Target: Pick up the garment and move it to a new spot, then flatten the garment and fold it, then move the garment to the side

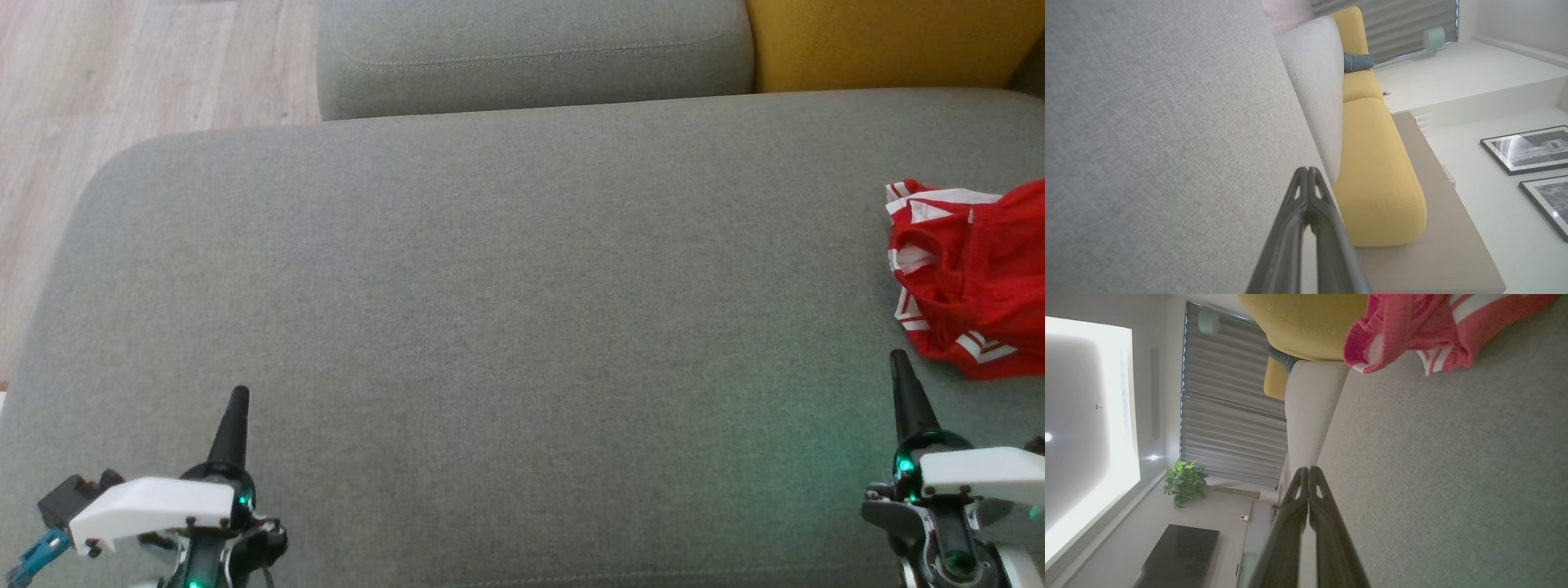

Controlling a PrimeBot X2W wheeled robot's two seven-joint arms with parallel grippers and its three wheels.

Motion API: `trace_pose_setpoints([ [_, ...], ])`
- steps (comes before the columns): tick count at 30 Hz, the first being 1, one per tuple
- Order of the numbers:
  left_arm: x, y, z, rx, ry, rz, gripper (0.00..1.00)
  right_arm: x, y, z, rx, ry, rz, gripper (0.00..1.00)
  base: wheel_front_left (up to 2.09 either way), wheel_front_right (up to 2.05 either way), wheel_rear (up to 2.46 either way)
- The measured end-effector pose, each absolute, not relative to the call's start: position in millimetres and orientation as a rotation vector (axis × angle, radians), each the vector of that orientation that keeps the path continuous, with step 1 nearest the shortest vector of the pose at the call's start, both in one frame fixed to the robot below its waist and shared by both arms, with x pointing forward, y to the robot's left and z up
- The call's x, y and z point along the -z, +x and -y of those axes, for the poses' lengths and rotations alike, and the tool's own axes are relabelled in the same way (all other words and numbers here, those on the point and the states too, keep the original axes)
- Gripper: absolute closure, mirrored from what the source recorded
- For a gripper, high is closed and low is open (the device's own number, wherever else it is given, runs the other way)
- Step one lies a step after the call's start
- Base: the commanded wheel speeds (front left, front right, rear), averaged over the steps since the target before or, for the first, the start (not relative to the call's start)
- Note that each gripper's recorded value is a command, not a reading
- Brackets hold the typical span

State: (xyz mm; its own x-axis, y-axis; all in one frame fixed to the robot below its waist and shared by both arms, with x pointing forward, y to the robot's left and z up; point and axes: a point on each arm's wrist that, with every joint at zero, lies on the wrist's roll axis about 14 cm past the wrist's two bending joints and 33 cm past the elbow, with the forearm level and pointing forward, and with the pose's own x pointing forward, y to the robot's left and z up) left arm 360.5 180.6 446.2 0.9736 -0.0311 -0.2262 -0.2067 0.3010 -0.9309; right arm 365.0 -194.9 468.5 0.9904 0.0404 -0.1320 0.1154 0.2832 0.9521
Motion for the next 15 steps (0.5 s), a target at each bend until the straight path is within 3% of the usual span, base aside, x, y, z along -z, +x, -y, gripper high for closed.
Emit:
trace_pose_setpoints([
  [15,-461,368,-184,-0.087,-1.443,-0.156,1.0,-476,371,203,0.069,1.444,-0.085,1.0,0.0,0.0,0.0],
])
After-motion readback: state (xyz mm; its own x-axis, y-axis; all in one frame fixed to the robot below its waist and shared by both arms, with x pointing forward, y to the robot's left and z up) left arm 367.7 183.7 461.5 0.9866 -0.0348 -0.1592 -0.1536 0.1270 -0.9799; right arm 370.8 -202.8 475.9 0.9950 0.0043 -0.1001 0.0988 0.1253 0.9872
